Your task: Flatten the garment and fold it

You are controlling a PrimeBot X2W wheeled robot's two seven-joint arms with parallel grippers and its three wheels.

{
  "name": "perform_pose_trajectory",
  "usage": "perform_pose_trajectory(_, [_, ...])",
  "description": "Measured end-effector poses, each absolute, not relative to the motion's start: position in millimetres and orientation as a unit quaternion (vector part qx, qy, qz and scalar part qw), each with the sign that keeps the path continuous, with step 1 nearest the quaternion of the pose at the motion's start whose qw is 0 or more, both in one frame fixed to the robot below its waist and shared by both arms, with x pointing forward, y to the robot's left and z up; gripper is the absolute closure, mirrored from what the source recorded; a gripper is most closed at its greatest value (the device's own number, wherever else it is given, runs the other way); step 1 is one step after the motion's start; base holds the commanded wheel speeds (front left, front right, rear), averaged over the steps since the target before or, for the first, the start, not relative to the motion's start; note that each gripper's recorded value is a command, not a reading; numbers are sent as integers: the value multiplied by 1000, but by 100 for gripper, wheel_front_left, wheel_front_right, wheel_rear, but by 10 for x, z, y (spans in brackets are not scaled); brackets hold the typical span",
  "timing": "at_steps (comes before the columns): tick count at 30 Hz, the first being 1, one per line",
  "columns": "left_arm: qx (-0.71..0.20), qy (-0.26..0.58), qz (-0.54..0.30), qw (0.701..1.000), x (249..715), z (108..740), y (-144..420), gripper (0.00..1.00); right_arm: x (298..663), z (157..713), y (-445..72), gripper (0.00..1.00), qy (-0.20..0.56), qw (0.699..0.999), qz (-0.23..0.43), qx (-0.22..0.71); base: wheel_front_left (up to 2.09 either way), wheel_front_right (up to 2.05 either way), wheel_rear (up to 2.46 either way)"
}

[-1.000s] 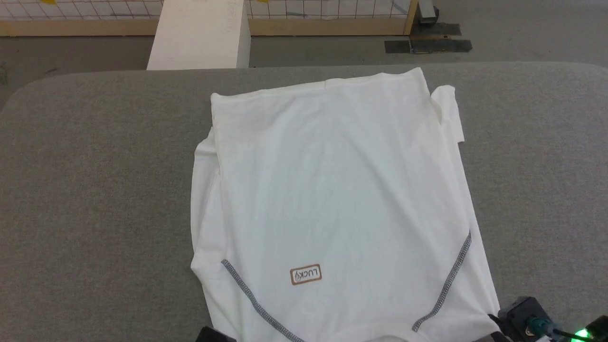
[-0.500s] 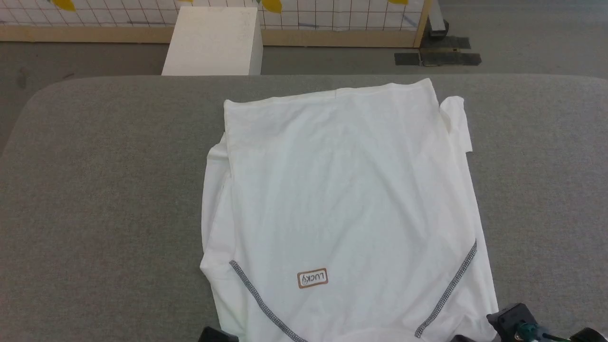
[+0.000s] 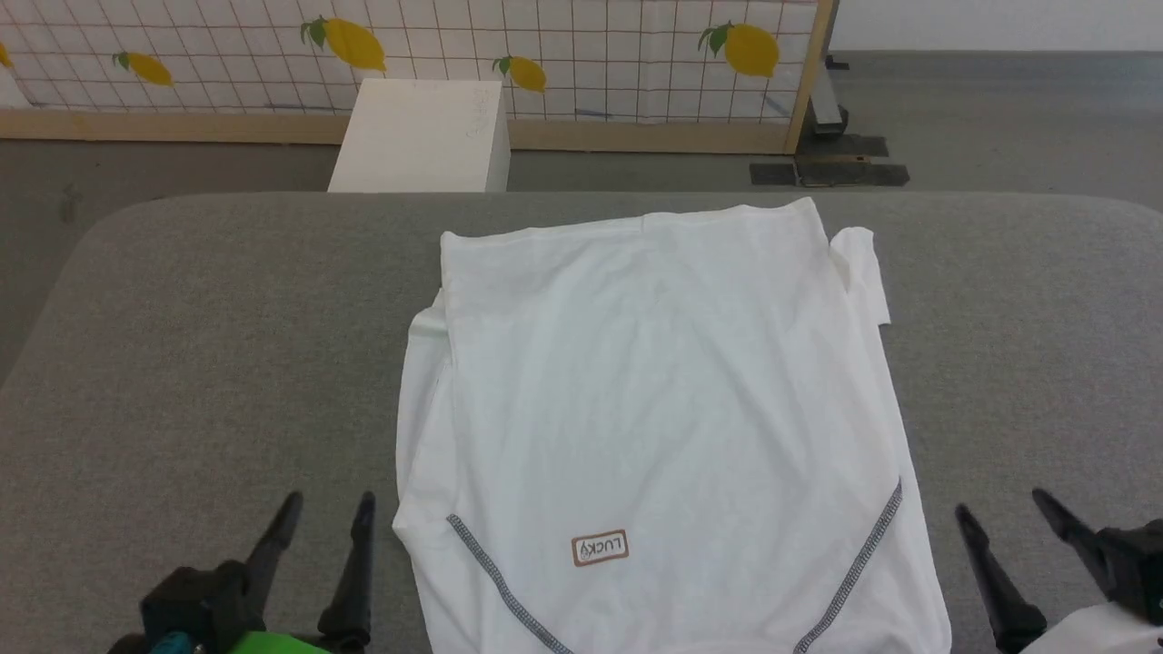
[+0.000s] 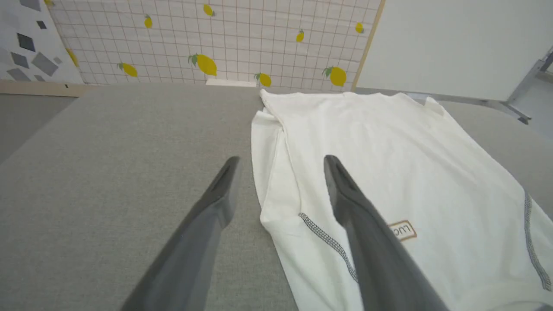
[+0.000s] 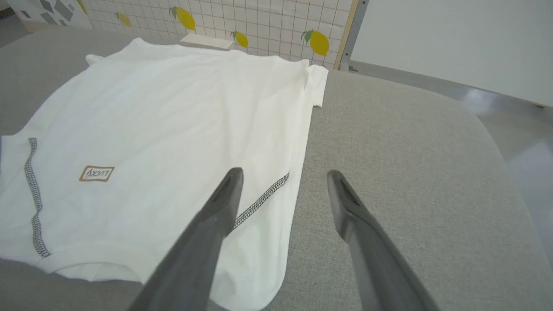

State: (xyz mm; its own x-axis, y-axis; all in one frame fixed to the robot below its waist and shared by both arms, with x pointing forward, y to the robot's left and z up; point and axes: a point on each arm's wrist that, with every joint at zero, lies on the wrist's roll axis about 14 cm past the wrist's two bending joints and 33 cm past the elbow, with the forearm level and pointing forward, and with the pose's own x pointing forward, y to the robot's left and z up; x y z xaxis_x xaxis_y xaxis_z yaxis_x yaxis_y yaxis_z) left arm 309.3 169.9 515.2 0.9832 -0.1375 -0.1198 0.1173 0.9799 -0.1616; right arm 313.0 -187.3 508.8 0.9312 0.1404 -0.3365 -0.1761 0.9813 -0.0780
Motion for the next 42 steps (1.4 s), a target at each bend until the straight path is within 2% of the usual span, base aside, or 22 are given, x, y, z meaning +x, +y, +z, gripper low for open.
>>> perform_pose_trajectory(2, [-93,20,-48,994,3145,5316,1714,0,3224,5294,-1887,0,106,991,63,-57,0,0,0])
perform_pose_trajectory(6, [-134,-25,-9,991,3221,5463,1727,0,3290,5450,-1856,0,39,997,47,-56,0,0,0])
perform_pose_trajectory(12, [-125,-44,30,991,3249,5451,1804,0,3284,5477,-1908,0,-8,999,22,-44,0,0,0])
perform_pose_trajectory(17, [-108,-34,19,993,3258,5344,1810,0,3280,5382,-1966,0,-9,1000,15,-16,0,0,0])
perform_pose_trajectory(21, [-68,-4,-27,997,3417,5297,1822,0,3329,5312,-1980,0,-1,1000,13,-12,0,0,0])
perform_pose_trajectory(27, [23,13,-127,992,4058,5667,1815,0,3591,5341,-1921,0,-9,1000,22,-13,0,0,0])
perform_pose_trajectory(32, [51,46,-194,979,4576,5809,1772,0,3834,5264,-1830,0,-2,999,35,-10,0,0,0])
perform_pose_trajectory(36, [59,111,-211,969,4930,5593,1849,0,3995,5120,-1799,0,16,999,39,-11,0,0,0])
perform_pose_trajectory(42, [50,217,-237,946,5153,4976,1769,0,4133,4816,-1821,0,55,998,36,-14,0,0,0])
